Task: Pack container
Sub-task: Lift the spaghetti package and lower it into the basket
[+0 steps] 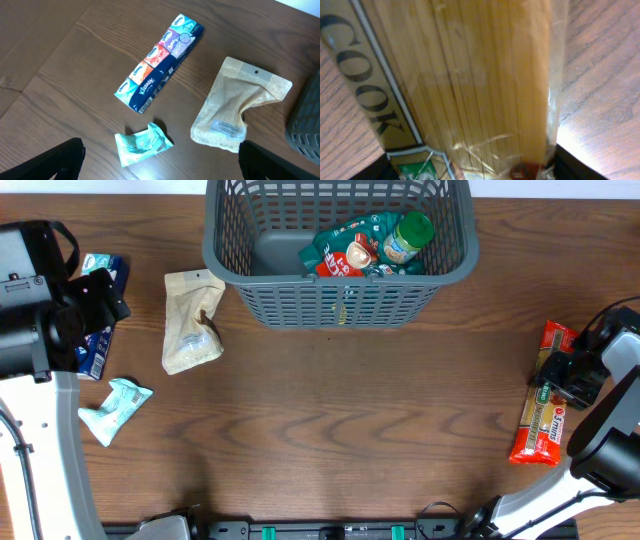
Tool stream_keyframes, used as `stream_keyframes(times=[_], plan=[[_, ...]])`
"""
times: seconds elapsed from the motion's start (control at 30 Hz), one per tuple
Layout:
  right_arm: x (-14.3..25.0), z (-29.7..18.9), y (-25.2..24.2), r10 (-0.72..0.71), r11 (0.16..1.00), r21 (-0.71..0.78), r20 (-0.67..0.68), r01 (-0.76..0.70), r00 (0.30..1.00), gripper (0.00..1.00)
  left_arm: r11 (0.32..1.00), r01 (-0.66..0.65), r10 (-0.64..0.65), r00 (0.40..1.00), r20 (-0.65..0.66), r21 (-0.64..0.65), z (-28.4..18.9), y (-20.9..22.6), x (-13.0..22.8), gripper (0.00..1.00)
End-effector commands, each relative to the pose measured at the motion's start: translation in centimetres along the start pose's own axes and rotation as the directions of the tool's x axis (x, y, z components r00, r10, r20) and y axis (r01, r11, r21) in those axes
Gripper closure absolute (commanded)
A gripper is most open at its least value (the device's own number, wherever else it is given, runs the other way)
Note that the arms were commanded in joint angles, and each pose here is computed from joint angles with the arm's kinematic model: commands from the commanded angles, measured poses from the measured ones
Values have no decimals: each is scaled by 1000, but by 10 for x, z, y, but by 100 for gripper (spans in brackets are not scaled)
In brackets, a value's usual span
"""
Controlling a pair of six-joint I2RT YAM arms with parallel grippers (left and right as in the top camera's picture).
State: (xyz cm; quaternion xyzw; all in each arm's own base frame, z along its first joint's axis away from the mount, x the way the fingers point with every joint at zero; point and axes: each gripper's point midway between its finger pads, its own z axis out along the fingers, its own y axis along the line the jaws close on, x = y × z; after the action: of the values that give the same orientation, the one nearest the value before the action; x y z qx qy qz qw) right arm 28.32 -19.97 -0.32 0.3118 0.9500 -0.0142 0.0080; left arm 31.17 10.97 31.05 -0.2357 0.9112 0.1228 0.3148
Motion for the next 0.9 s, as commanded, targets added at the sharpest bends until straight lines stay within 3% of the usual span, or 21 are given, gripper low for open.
stream_keyframes(times=[0.0,0.1,0.17,0.27,0.4,0.57,0.7,0.87], plan=[[9,16,1,0,1000,-12,-50,0,999,57,1000,-15,15,1000,-8,-4,3,1,0,1],[8,15,14,-6,997,-75,-47,3,999,86,1000,-15,15,1000,-8,-4,3,1,0,2],[6,9,33,-15,985,-171,-44,7,999,99,1000,-16,16,1000,-8,-4,3,1,0,1],[-3,-10,54,-32,966,-256,-36,22,999,99,1000,-16,16,1000,-8,-4,3,1,0,1],[-23,-51,69,-76,965,-248,22,79,997,99,1000,-16,16,1000,-8,-4,3,1,0,2],[-59,-143,105,-155,951,-231,220,206,963,99,1000,-15,15,1000,-8,-4,3,1,0,1],[-72,-234,147,-215,919,-224,407,325,888,99,1000,-15,15,1000,-8,-4,3,1,0,1],[-62,-329,197,-295,879,-133,605,459,740,99,1000,-16,16,1000,-9,-4,3,1,1,1]])
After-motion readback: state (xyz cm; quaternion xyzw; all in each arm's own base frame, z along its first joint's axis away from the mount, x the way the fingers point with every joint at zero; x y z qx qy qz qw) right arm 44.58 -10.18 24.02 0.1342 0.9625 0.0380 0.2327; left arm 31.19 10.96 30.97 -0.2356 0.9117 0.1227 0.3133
